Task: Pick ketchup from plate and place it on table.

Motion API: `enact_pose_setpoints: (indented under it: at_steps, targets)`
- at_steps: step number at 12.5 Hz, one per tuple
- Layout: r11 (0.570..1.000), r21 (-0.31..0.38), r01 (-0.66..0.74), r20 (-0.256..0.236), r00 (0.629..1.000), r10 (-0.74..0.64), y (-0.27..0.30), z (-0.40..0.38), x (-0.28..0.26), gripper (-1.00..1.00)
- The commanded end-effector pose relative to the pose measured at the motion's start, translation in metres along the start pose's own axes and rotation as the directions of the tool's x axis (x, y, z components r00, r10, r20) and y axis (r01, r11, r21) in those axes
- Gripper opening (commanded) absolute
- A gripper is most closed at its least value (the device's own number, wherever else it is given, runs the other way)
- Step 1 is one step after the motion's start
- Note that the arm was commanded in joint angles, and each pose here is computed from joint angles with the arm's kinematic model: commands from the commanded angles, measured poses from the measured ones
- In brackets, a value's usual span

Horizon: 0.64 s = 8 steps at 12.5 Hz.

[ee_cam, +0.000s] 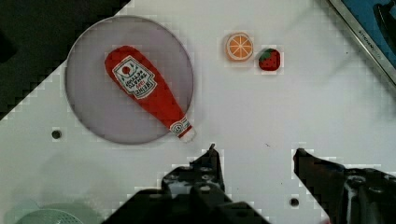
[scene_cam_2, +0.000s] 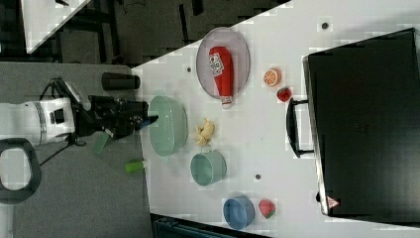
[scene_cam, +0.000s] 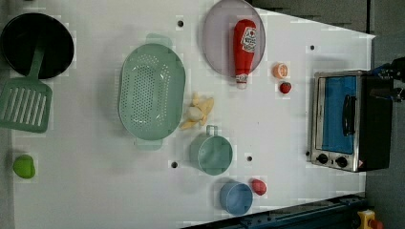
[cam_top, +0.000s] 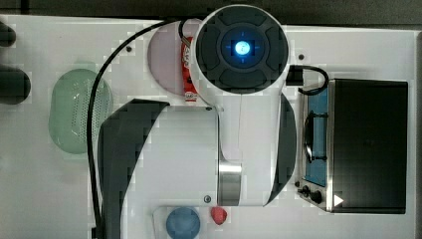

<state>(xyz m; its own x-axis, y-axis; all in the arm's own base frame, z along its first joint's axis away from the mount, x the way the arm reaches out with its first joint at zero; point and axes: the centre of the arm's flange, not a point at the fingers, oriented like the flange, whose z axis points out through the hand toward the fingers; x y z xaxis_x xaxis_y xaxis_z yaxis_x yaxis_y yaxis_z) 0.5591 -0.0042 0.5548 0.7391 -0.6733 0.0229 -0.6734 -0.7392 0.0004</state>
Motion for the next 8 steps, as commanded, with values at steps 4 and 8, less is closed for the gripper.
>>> enact_pose_setpoints:
  at_steps: [4,8]
  targets:
    - [0.995,-0.043,-0.092,0.061,0.994,0.094,0.056,-0.050,-0.040,1.00]
    - [0.996,-0.079,-0.027,0.104,0.994,0.035,0.020,-0.007,-0.038,1.00]
